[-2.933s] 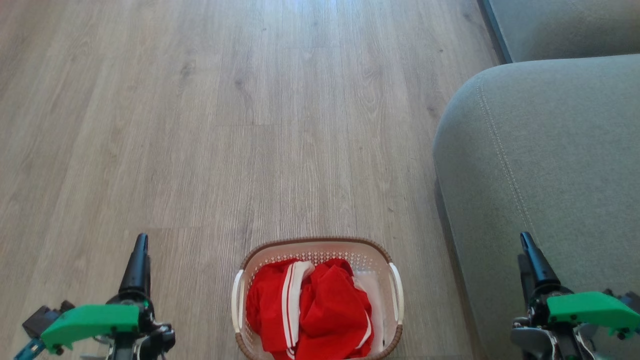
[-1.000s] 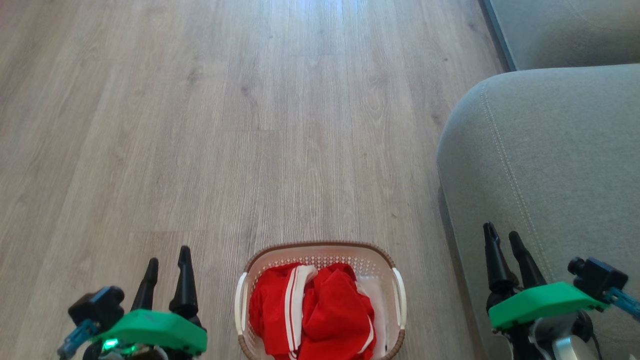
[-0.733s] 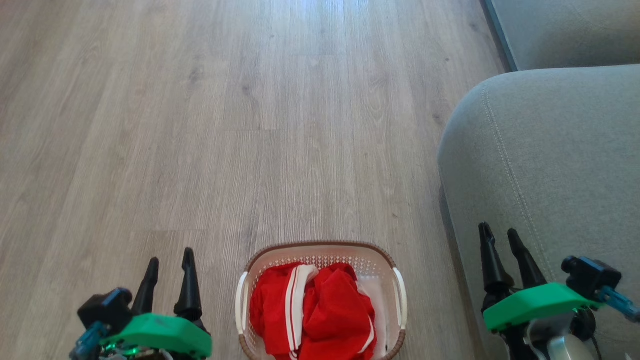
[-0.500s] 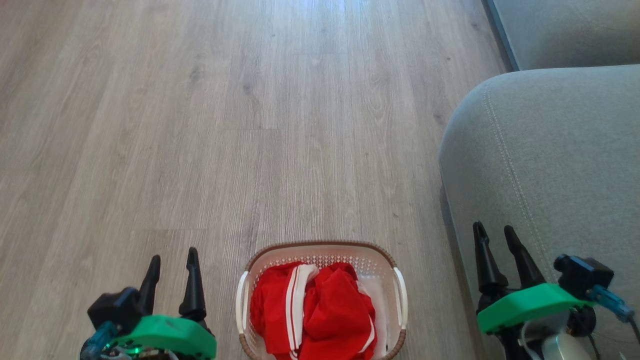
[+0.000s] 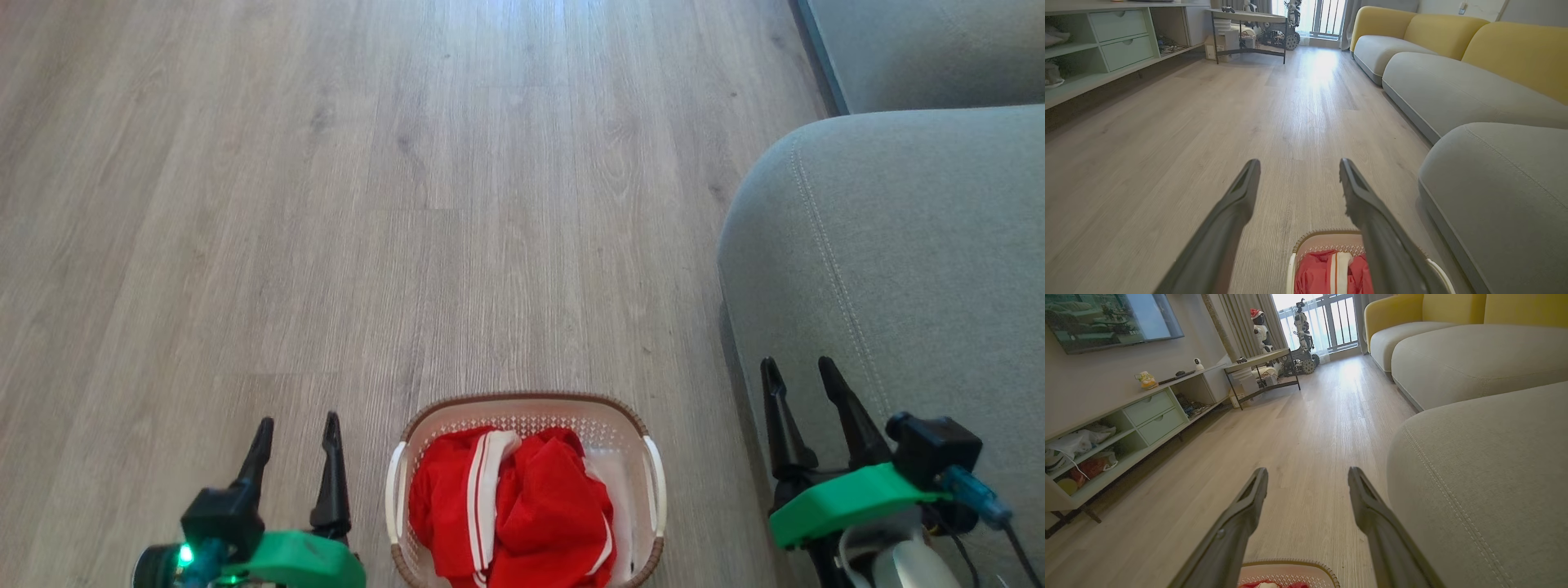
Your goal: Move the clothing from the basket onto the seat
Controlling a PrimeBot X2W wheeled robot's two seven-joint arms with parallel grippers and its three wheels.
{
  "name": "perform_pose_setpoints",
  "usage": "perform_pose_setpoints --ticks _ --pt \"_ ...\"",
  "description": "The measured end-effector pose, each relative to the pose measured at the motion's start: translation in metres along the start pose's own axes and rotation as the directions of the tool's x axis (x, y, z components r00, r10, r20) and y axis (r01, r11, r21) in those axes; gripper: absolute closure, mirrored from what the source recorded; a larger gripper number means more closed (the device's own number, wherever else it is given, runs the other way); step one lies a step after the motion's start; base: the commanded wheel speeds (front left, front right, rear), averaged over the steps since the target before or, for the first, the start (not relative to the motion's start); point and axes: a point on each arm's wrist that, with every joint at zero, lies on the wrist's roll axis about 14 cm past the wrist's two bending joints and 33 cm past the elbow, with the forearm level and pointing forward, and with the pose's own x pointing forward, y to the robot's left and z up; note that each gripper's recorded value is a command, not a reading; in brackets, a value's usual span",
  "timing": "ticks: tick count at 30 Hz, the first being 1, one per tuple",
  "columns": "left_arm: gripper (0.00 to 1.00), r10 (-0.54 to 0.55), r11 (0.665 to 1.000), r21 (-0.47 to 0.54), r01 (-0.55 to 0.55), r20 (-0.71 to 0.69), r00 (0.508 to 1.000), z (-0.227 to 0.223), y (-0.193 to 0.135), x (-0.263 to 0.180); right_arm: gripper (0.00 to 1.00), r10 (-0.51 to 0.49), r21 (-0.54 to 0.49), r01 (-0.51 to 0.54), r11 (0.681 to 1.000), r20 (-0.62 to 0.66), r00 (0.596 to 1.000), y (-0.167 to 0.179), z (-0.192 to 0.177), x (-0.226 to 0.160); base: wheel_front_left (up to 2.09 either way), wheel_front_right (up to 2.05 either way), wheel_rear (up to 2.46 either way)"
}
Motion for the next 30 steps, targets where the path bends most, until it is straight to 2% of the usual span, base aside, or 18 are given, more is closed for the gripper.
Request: perform_pose_setpoints --ticks 14,30 --pt "0.00 -0.023 0.992 0.126 0.017 0.048 0.999 0.006 -0.003 -0.001 0.00 0.062 -0.150 -0.058 0.987 0.025 0.998 0.013 0.005 0.002 0.00 0.00 0.00" --pt "0.00 -0.016 0.992 0.123 0.010 0.041 0.999 0.004 0.000 0.000 0.00 0.061 -0.151 -0.057 0.987 0.023 0.998 0.013 0.004 0.002 0.00 0.00 0.00"
